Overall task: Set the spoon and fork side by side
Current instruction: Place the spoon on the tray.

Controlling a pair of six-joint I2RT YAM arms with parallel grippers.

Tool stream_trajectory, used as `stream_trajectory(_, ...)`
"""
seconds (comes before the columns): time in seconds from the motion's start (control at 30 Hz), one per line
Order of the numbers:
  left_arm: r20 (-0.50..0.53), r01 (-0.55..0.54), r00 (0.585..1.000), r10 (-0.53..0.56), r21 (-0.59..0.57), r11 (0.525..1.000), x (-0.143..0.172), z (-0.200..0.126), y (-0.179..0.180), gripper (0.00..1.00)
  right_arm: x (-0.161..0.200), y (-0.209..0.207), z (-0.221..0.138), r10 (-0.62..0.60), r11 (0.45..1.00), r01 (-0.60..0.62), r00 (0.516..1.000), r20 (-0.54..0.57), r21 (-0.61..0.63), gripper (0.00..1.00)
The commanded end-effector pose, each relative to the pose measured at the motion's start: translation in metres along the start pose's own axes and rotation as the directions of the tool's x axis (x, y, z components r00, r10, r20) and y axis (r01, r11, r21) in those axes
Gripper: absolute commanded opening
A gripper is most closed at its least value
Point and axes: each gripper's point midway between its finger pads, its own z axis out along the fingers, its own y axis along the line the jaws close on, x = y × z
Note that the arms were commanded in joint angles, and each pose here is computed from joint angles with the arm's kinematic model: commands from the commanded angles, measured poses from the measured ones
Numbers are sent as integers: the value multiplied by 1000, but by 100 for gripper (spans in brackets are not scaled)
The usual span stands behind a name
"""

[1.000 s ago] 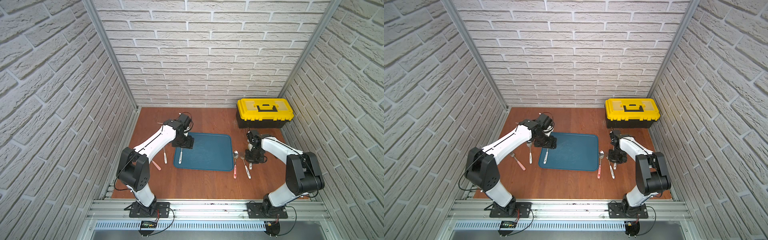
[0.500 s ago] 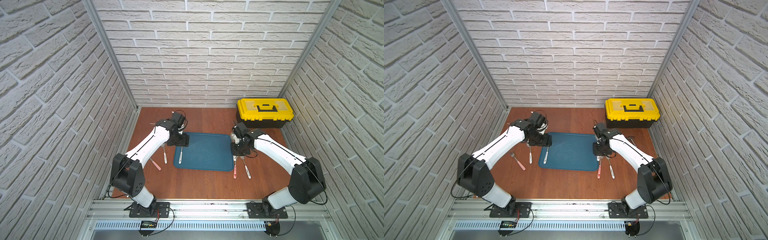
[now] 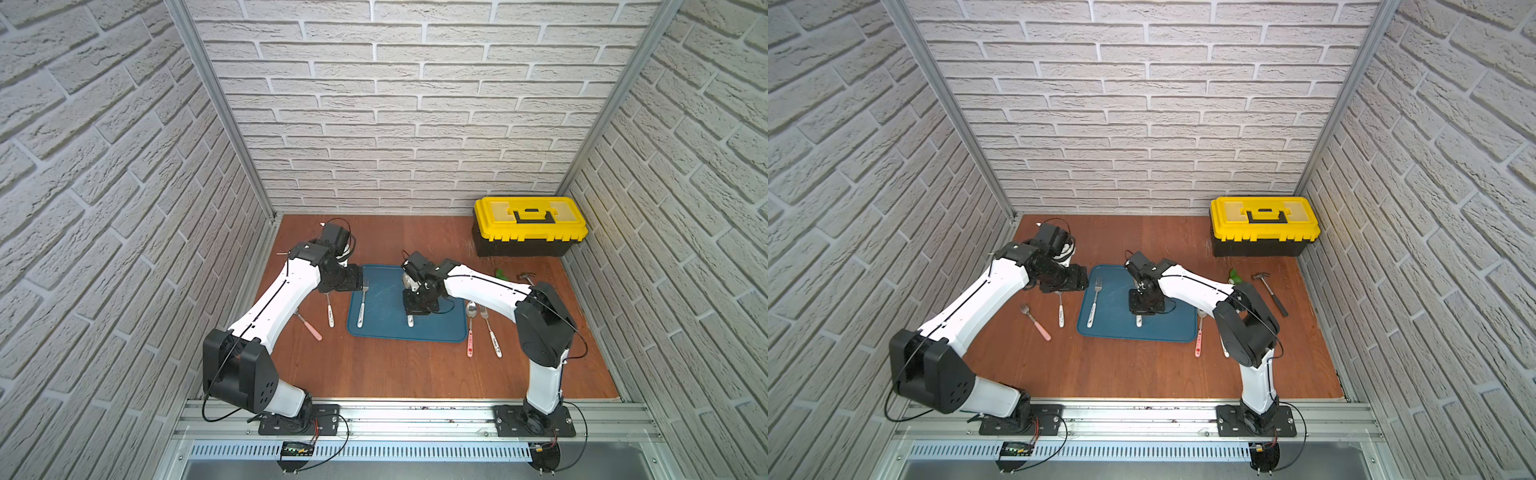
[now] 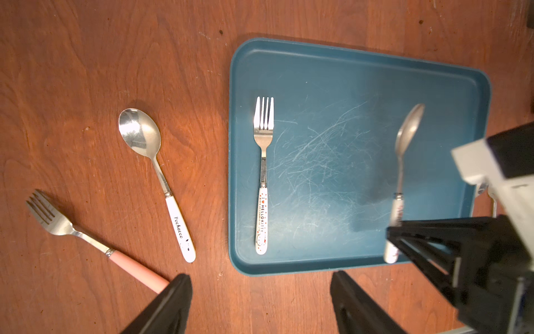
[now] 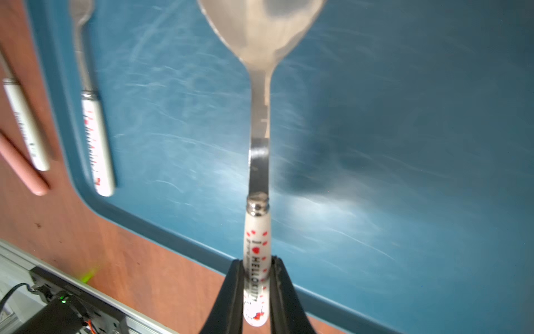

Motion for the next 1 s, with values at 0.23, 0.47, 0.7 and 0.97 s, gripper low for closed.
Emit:
stream_trajectory(0.23, 10, 31, 999, -31, 12, 999, 3, -3, 8, 80, -23, 71, 25, 18, 996, -16, 1000, 20, -86, 16)
stream_trajectory(0.47, 10, 39, 999, -39, 20, 999, 2, -2, 8, 80, -22, 83, 39, 67, 992, -65, 998, 14, -106, 16)
stream_trajectory(0.7, 13, 40, 999, -40, 23, 999, 3, -3, 8, 80, -21, 93, 49, 78, 991, -76, 997, 12, -110, 17)
stream_trajectory(0.97, 9, 40, 999, -41, 27, 999, 4, -1, 8, 80, -25, 95, 51, 84, 992, -83, 996, 14, -94, 17)
